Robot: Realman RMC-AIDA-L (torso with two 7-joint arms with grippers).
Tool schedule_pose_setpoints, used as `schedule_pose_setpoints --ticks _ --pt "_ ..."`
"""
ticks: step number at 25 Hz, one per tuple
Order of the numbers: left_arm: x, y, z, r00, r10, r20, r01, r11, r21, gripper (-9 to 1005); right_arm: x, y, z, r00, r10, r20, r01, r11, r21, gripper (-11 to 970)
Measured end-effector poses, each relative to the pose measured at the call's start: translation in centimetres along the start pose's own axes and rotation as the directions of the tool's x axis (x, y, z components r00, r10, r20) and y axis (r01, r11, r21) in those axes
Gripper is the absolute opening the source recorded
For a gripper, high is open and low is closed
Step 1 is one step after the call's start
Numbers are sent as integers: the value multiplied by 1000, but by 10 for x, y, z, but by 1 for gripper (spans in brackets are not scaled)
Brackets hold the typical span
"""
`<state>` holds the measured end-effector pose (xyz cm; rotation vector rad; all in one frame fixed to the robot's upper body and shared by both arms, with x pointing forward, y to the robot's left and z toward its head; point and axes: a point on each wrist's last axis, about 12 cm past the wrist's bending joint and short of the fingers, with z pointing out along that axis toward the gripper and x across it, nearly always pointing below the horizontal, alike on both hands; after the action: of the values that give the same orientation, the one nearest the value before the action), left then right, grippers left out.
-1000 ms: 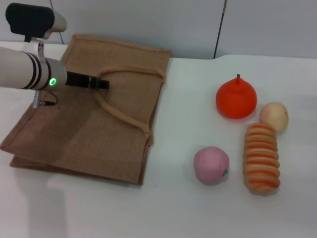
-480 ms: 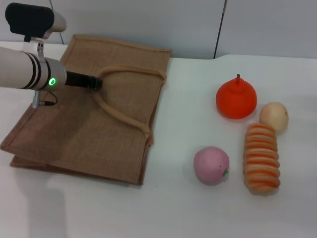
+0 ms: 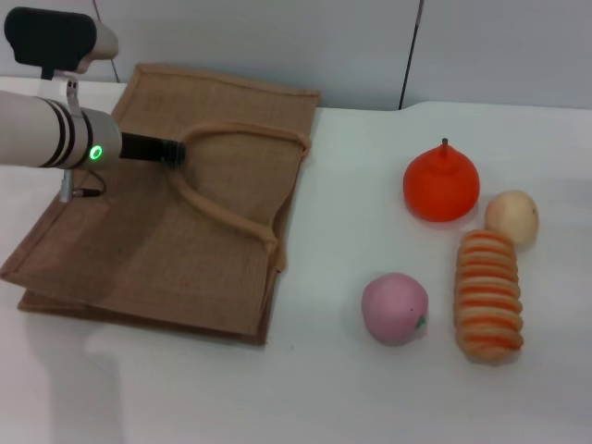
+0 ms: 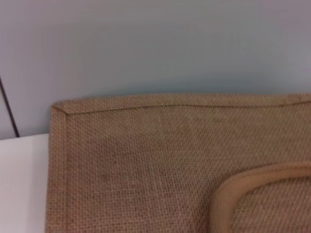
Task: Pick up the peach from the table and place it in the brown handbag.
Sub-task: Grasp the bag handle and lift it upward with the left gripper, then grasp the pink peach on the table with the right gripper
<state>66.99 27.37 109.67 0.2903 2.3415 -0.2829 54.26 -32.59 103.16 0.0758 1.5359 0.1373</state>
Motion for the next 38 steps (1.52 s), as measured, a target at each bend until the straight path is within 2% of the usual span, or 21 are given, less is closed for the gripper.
schedule_pose_setpoints --ticks 3,7,8,11,12,13,15,20,26,30,33,38 --pt "1 2 -1 998 -48 31 48 999 2 133 1 3 0 1000 8 -7 -8 999 -32 833" --pt "4 10 -6 989 -115 91 113 993 21 127 -1 14 2 999 23 -34 -29 985 -171 832" --pt "5 11 -7 987 -123 101 120 992 28 127 -1 14 2 999 23 -34 -29 985 -171 832" --pt "9 14 -12 975 -165 150 154 985 83 127 -1 25 3 999 -25 -46 10 955 -295 832" --pt "11 15 -14 969 -181 168 166 981 104 127 -1 34 4 996 -68 -55 42 920 -389 832" --pt "13 17 -17 962 -198 188 176 976 127 128 -1 34 4 996 -68 -55 42 920 -389 832" --pt "17 20 -24 944 -226 239 183 965 187 128 -1 45 6 991 -117 -61 72 868 -491 832" --pt "22 25 -38 908 -261 327 171 945 279 128 -1 70 11 972 -225 -64 119 712 -692 831" --pt "30 29 -59 847 -297 442 116 913 392 121 -5 87 7 956 -289 -41 120 518 -847 830" --pt "33 27 -71 809 -298 506 46 891 452 121 -7 94 11 937 -341 -80 73 415 -907 830" --pt "34 25 -73 804 -301 514 32 883 467 122 -5 99 15 911 -396 -115 47 377 -925 830" --pt "35 23 -74 800 -307 516 21 873 487 121 -4 101 21 869 -469 -156 32 368 -929 829"
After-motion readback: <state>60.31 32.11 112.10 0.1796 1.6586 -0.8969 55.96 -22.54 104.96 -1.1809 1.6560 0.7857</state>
